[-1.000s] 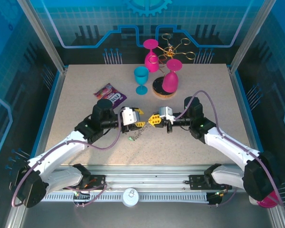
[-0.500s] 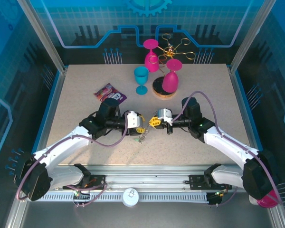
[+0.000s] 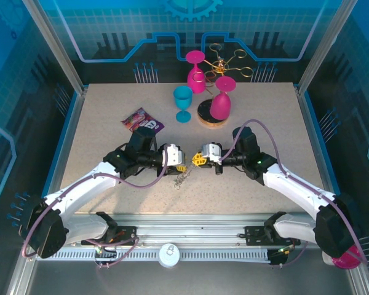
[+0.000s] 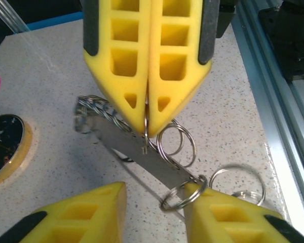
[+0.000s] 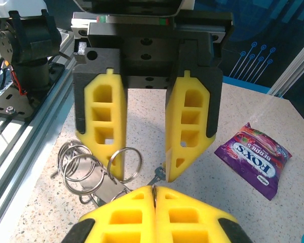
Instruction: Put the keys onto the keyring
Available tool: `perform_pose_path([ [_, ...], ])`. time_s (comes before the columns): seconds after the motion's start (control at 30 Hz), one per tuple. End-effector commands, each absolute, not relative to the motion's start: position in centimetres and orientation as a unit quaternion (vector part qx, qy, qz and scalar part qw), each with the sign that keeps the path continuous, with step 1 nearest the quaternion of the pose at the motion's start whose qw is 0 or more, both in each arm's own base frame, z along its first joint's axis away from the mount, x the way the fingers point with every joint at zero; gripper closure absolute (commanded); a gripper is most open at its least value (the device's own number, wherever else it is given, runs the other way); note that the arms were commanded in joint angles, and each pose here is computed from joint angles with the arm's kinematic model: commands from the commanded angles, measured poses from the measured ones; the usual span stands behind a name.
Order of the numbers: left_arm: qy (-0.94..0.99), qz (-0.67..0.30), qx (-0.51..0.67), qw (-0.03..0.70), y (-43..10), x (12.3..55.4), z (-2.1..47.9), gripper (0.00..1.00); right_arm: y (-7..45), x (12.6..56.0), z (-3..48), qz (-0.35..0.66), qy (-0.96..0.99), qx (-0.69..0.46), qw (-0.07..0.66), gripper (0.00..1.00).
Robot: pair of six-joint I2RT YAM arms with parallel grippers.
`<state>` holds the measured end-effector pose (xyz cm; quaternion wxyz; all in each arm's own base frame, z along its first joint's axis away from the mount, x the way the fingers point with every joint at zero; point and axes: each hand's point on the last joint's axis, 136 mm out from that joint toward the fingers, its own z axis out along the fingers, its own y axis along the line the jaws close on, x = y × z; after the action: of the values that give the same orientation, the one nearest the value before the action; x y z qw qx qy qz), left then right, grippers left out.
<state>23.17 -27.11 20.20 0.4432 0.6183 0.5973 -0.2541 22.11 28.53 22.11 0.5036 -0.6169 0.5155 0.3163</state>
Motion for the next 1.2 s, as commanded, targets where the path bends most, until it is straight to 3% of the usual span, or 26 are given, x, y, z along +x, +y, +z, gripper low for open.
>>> perform_pose_path([
  [0.0,0.581,-0.246,0.632,0.45,-27.4,23.1,20.3,0.72,29.1,21.9,24.6,0.309,0.483,-0.624,0.53,1.0],
  [0.2,0.573,-0.249,0.65,0.433,-26.9,22.0,20.1,0.93,28.9,22.0,24.5,0.3,0.486,-0.624,0.534,1.0],
  [0.27,0.57,-0.249,0.651,0.435,-26.9,21.8,20.2,0.96,28.9,22.0,24.4,0.3,0.487,-0.624,0.532,1.0],
  [0.67,0.606,-0.202,0.618,0.458,-25.7,23.2,21.4,0.59,28.5,22.3,24.5,0.281,0.495,-0.62,0.54,1.0],
  [0.87,0.634,-0.212,0.582,0.462,-24.4,21.8,22.1,0.56,28.4,22.9,24.3,0.272,0.509,-0.612,0.541,1.0],
  [1.17,0.614,-0.18,0.624,0.448,-24.6,19.1,20.2,0.55,28.6,23.5,24.3,0.273,0.524,-0.601,0.538,1.0],
])
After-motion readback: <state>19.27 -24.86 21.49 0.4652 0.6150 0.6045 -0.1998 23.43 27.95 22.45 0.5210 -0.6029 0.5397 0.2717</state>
